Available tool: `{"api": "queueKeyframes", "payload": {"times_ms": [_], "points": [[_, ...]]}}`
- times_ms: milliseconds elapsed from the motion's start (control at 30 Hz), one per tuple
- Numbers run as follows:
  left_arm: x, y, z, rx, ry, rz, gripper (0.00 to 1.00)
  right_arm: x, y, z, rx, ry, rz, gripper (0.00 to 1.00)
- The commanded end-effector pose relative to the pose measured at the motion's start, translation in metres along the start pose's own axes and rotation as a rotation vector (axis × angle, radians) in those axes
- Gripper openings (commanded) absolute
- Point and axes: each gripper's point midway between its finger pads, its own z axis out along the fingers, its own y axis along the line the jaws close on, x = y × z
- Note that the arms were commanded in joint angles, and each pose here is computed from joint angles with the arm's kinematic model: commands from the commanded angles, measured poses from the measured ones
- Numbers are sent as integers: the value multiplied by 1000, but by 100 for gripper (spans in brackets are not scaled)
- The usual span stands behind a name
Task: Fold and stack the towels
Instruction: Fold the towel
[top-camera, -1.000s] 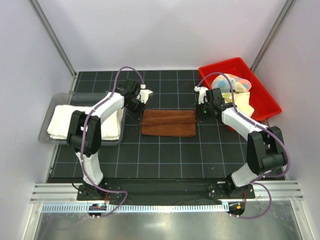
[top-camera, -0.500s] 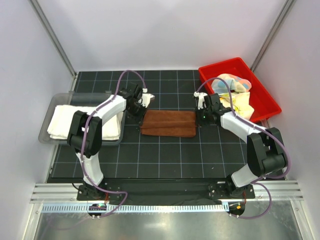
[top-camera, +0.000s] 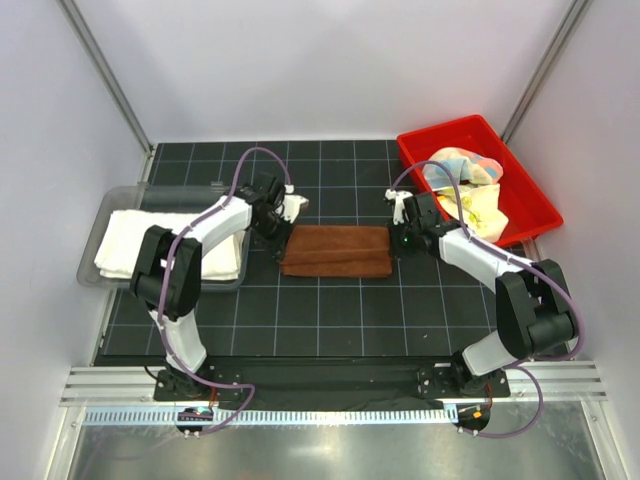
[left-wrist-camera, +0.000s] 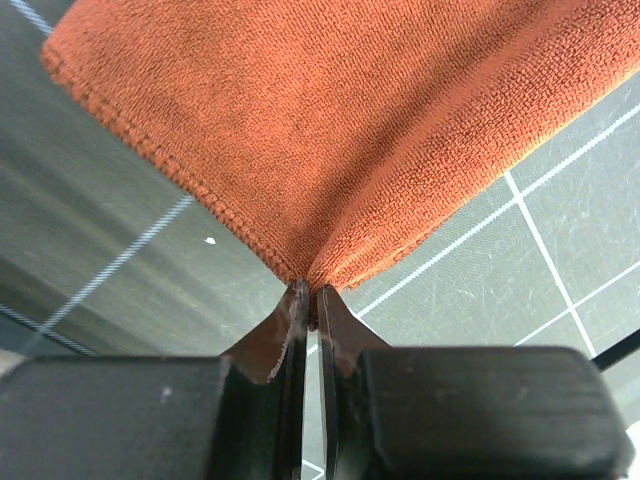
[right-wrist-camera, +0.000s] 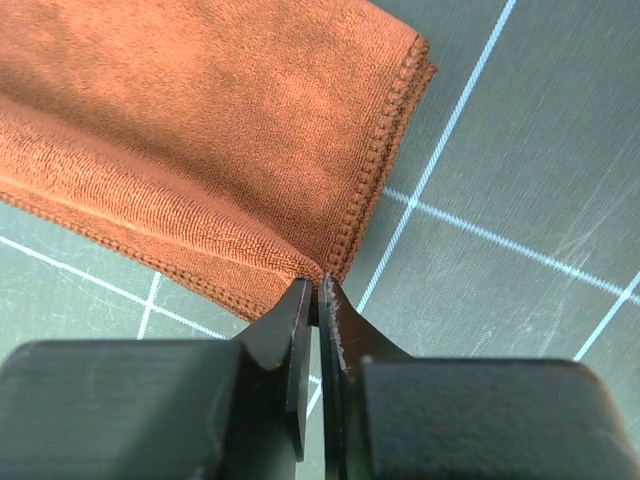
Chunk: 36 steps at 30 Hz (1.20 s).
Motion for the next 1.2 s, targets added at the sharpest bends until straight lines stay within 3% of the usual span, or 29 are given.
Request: {"api": "queueKeyframes", "payload": {"times_ms": [0,100,167,267,400,467,633,833,1000,1167], "points": [[-3,-13,-13,17,-39,15,10,5,-4,-6,50,6,17,13],[-1,-22,-21,42,-55,10,18,5,-5,-14,74,17,20,26],[3,-33,-28,84,-49,19,28,4,-2,-21,71,33,26,28],[12,-36,-37,63,-18,31,30,4,11,-39,25,66,35,33],[-11,-35,-52,13,-133,12,35,-20,29,-55,-35,41,126,37],[-23,-47,-49,42,-182,4,43,-27,33,-50,-26,28,159,37],[-24,-49,-20,51,-208,-107,40,-21,21,-16,46,33,264,36],[3,-25,-6,-140,-115,-252,41,28,10,16,111,126,344,35],[11,-4,-14,-278,-117,-316,41,37,0,9,163,116,330,35],[-7,-7,-34,-286,-170,-328,41,14,18,-11,80,76,340,36]]}}
